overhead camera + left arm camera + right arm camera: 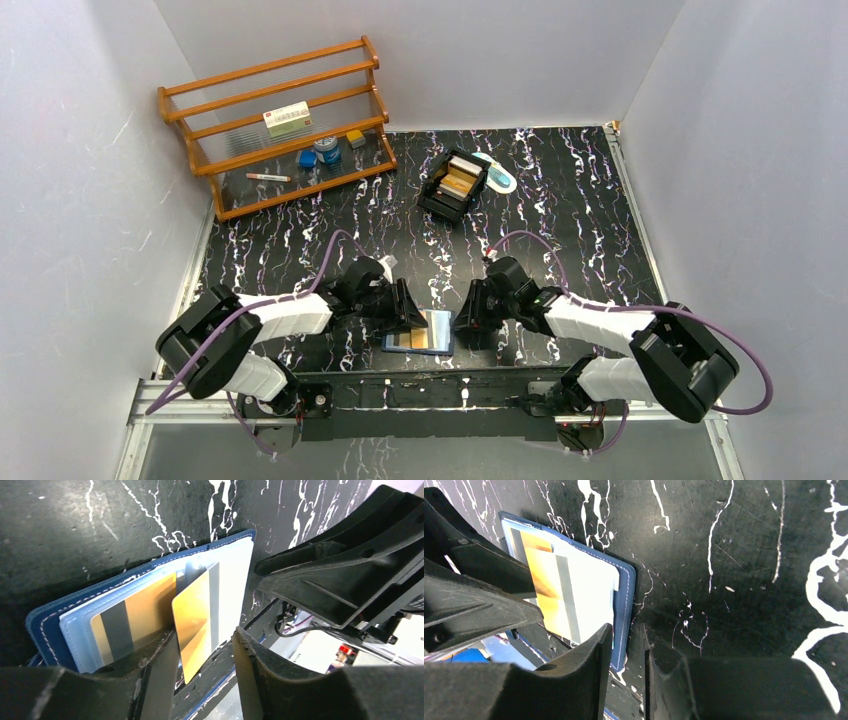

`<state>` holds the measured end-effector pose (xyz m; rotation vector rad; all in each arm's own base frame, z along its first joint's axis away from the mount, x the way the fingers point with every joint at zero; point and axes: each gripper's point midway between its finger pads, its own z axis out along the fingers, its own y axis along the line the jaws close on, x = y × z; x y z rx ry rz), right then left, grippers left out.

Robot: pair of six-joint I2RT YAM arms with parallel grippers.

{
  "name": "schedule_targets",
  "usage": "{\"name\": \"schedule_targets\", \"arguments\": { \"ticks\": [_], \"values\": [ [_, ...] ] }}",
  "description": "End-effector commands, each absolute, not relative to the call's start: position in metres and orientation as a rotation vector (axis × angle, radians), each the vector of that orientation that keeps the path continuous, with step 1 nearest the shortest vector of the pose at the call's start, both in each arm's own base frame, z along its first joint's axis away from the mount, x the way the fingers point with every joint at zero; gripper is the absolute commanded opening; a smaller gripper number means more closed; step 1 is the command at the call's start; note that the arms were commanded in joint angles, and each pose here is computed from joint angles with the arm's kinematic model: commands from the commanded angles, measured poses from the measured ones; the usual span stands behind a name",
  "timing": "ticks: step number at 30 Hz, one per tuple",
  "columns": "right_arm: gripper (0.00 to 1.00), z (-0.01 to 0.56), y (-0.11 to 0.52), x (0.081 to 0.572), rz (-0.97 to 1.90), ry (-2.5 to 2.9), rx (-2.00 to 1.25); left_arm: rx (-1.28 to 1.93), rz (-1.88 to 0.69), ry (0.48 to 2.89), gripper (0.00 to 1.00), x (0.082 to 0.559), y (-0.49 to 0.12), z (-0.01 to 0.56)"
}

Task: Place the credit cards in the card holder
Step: Insert the credit card into the card holder.

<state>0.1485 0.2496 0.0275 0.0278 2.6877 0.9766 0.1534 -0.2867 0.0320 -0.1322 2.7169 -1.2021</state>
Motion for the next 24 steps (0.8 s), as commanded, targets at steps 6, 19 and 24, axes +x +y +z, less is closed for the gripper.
{"name": "schedule_targets", "arguments": {
  "ticks": [6,19,24],
  "values": [
    [0.31,0.049,0.252,0.15,1.019,2.626,0.026,-0.104,-0.993,2.753,0.45,0.159,-0.269,0.033],
    [0.32,0.052,0.283,0.145,1.184,2.596,0.037,-0.043,-0.897,2.763,0.49,0.167,-0.265,0.035],
    [0.31,0.042,0.285,0.143,1.147,2.63,0.035,-0.08,-0.76,2.777,0.51,0.172,-0.251,0.035]
  ]
}}
